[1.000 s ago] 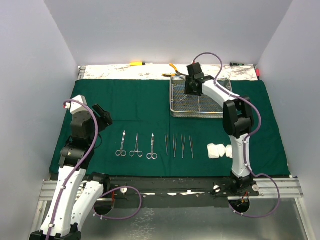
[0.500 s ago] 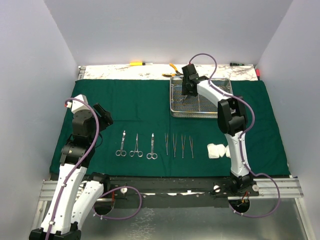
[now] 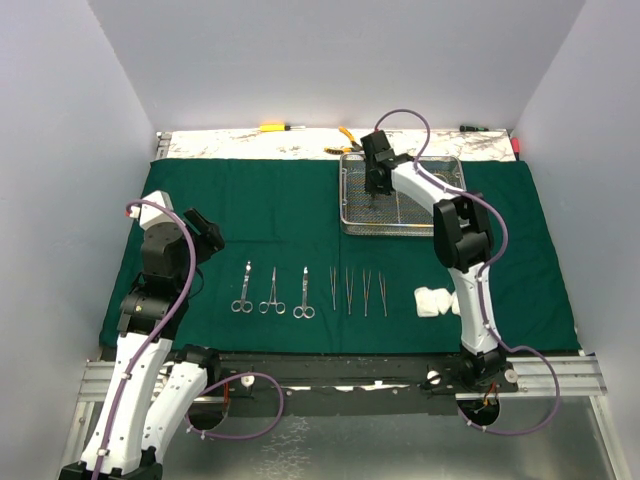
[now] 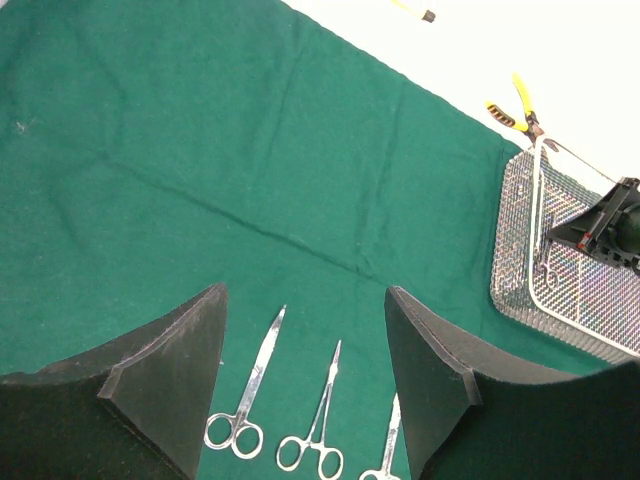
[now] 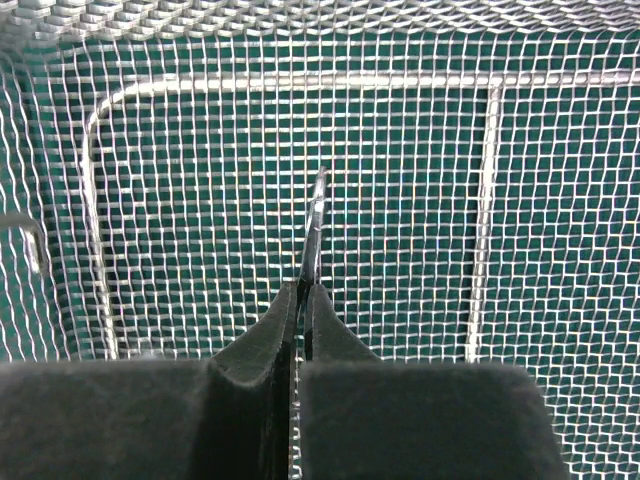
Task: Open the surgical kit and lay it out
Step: Pick up the medical item from the container.
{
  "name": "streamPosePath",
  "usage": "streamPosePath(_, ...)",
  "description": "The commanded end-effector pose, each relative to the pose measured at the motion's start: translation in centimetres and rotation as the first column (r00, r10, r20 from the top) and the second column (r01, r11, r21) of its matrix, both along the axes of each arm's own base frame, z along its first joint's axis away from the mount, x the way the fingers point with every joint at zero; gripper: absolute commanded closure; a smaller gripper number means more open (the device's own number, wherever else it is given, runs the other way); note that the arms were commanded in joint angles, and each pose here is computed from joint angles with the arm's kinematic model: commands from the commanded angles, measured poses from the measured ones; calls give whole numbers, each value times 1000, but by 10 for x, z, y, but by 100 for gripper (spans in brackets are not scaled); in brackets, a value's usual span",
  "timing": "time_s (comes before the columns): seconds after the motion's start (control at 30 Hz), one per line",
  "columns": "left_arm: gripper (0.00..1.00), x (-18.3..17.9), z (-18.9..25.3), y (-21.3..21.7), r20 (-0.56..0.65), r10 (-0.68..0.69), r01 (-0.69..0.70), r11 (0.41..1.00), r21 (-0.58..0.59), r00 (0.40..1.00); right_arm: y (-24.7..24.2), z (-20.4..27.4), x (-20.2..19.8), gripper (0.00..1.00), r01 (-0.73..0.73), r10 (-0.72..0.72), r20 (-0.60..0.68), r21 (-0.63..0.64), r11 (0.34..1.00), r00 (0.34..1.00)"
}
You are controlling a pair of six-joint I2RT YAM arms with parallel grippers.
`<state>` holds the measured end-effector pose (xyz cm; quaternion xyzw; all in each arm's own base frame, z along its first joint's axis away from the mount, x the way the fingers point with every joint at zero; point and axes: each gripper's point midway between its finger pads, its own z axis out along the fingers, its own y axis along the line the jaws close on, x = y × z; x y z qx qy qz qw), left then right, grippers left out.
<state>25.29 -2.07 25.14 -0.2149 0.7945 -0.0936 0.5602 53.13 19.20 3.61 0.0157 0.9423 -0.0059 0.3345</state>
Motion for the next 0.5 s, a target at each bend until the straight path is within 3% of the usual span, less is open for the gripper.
streamPosePath(0.0,34,-3,11,1,24,1,-1,1000,0,1000,-1,8,-13,99,-49,48,-16,-8,999,999)
streamPosePath(0.23,34,-4,14,0,33,-4,4,1000,1,999,-1,43,-7,99,-137,139,55,-44,990,989)
streamPosePath(0.47,34,-2,11,-2,23,-10,10,1000,-5,1000,-10,42,-17,100,-159,163,36,-91,983,986)
